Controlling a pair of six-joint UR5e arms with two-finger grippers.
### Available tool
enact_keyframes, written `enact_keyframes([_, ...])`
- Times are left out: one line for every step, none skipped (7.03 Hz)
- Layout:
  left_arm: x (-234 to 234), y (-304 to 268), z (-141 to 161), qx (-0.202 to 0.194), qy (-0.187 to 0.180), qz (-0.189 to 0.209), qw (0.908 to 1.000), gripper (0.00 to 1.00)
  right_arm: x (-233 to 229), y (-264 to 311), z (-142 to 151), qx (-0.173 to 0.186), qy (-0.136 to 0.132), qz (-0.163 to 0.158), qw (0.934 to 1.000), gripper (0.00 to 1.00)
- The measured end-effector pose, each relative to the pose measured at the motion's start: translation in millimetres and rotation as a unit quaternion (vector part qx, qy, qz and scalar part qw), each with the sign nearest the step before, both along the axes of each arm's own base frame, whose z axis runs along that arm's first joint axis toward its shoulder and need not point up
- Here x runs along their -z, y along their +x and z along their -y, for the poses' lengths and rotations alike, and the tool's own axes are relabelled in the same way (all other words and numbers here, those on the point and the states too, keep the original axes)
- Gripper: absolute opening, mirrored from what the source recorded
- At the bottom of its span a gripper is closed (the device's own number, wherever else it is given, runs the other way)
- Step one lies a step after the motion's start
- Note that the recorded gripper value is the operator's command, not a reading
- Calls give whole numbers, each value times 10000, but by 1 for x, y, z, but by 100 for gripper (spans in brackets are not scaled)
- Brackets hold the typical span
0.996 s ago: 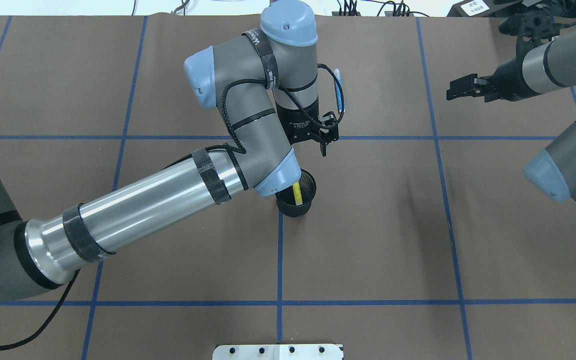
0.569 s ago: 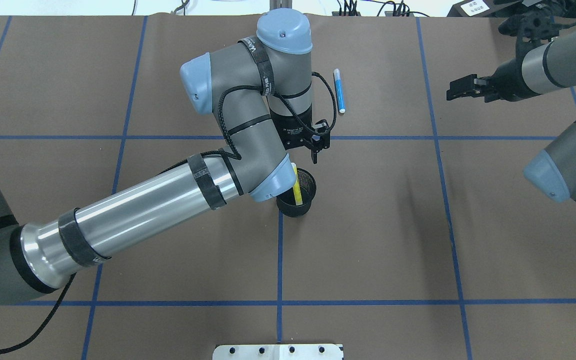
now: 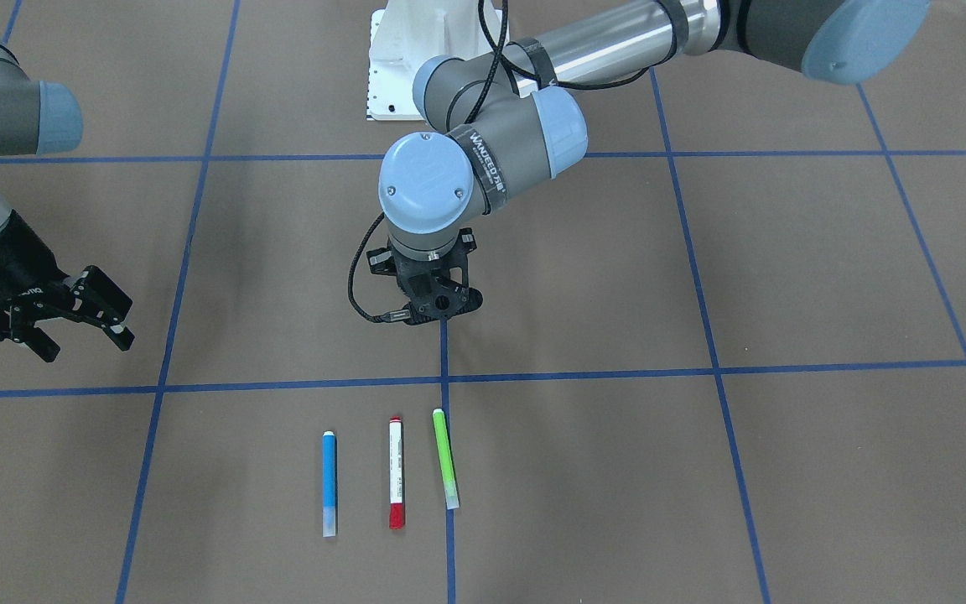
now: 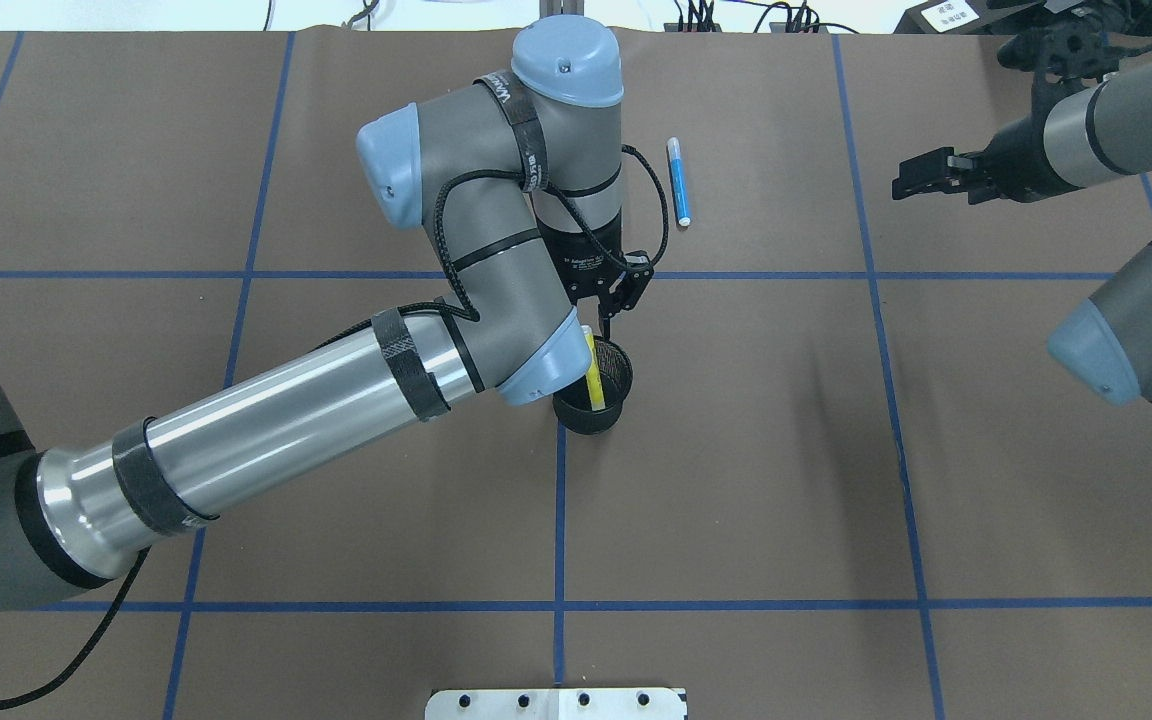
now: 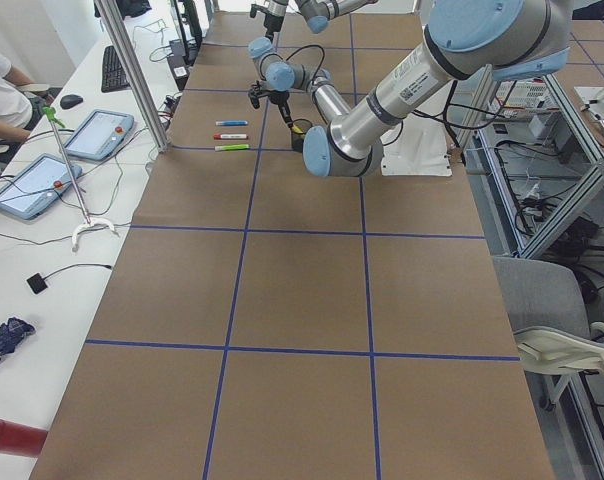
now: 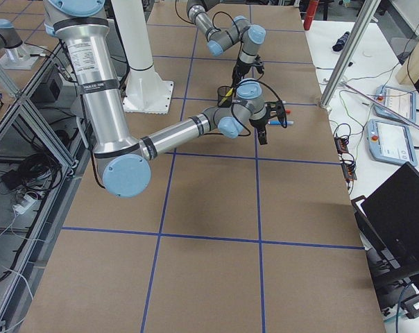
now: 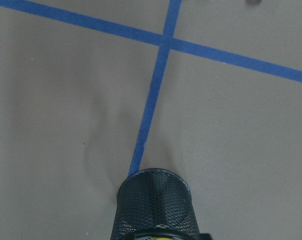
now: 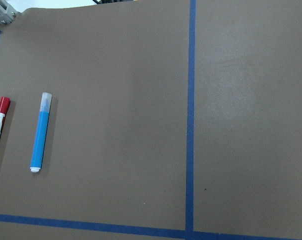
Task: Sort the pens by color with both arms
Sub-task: 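Close the left gripper on the yellow highlighter in the cup, then lift the yellow highlighter out and carry it toward the green marker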
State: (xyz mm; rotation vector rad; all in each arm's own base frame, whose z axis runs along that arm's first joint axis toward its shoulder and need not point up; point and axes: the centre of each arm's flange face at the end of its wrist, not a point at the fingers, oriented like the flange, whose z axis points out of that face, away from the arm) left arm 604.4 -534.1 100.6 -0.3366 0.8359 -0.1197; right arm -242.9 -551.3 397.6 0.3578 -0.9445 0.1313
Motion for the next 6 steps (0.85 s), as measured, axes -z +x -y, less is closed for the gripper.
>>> enact_keyframes([2,-2,0,4,16,-22,10000,0,-1,0,0,-4,-7,-7,10000,99])
enact_keyframes([10,-9,0,36,62,-85,9999,0,-2,0,0,-4,-14,-17,10000,99])
enact_keyframes([24,-26,3,112,129,-175,9997,0,-3,0,0,-3,-18,-23,10000,99])
enact_keyframes([42,-51,6,233,218,-282,9991,0,-4,0,0,-1,-21,-24,10000,99])
enact_keyframes([57,-86,5,395,378,-446,9975,0,-4,-1,0,1,-24,-25,10000,99])
enact_keyframes([63,-126,-2,604,649,-627,9941,0,-3,-2,0,2,-23,-25,10000,99])
